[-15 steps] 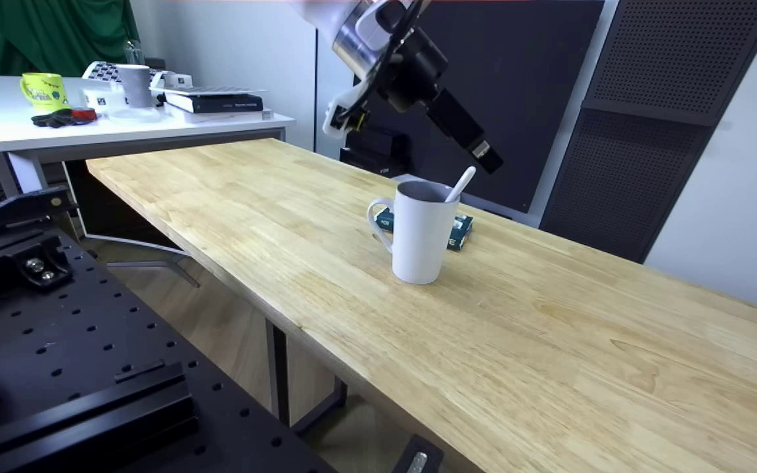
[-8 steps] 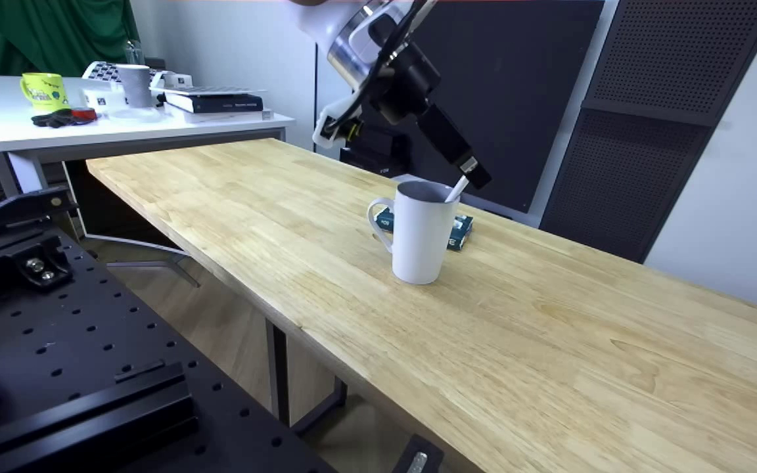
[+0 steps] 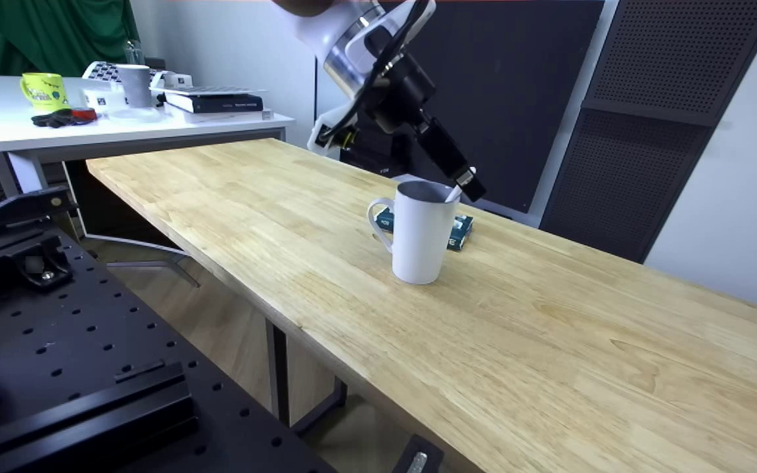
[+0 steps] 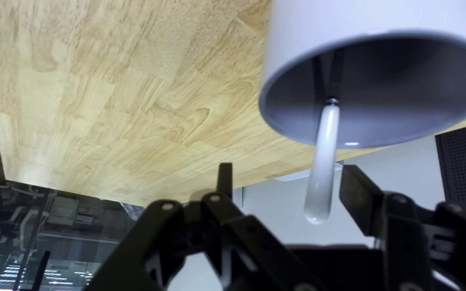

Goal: Take the spoon and put it in the cup, pick it and put it on the table, then pick it and put it back in the cup

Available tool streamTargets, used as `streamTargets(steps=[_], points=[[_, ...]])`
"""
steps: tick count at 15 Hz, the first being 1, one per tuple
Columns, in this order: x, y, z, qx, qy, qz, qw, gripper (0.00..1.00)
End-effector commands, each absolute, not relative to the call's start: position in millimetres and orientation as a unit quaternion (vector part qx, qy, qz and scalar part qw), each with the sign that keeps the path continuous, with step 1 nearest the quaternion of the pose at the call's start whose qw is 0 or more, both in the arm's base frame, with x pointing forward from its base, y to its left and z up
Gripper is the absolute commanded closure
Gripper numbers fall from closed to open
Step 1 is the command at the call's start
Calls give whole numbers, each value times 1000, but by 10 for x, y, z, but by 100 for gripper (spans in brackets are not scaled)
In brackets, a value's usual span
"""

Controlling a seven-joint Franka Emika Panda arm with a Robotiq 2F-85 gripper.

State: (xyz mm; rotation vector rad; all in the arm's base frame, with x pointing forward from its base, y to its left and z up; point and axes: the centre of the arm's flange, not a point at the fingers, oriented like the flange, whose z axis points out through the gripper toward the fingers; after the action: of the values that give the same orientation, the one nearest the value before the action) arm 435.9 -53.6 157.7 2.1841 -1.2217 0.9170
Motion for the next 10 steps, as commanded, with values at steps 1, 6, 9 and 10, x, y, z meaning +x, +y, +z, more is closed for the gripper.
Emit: streamTargets(steps=[1, 6, 9, 10], points=[[4411, -523, 1567, 795, -452, 337, 226, 61], [4421, -499, 1575, 795, -450, 339, 225, 95], [4453, -478, 1593, 795, -448, 343, 224, 96], [4455, -475, 1598, 795, -448, 343, 223, 97]])
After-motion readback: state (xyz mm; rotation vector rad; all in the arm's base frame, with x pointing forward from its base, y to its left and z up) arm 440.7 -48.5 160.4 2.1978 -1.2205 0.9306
